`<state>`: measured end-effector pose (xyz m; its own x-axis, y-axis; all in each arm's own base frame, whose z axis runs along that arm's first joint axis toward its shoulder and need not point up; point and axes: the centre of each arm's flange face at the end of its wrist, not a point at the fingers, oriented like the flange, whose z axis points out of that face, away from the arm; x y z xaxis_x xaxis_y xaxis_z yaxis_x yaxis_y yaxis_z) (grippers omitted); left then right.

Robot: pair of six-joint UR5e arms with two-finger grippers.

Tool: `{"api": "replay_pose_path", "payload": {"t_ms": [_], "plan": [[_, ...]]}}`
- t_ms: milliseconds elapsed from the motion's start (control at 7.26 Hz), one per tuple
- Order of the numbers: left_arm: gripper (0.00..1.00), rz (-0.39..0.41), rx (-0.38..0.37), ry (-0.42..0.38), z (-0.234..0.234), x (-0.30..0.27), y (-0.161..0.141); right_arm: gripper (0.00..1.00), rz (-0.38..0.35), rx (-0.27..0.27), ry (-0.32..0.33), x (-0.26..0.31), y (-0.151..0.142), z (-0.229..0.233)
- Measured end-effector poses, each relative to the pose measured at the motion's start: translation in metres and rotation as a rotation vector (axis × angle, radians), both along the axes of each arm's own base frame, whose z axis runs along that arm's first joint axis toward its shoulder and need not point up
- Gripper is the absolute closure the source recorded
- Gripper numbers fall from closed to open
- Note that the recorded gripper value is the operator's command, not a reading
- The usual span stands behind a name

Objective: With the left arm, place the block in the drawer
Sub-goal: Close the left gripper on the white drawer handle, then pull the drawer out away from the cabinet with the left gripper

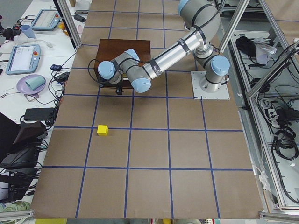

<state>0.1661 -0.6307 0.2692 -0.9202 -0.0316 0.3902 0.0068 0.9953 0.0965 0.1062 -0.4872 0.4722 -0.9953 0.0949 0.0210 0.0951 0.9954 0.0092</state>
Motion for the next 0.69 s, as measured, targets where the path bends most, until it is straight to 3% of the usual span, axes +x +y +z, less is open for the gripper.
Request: {"api": "replay_pose_path", "payload": {"t_ms": [689], "plan": [[0.1, -0.014, -0.008, -0.043, 0.0086, 0.0052, -0.0018, 0.0, 0.0, 0.0, -0.001, 0.0001, 0.0, 0.0]]}}
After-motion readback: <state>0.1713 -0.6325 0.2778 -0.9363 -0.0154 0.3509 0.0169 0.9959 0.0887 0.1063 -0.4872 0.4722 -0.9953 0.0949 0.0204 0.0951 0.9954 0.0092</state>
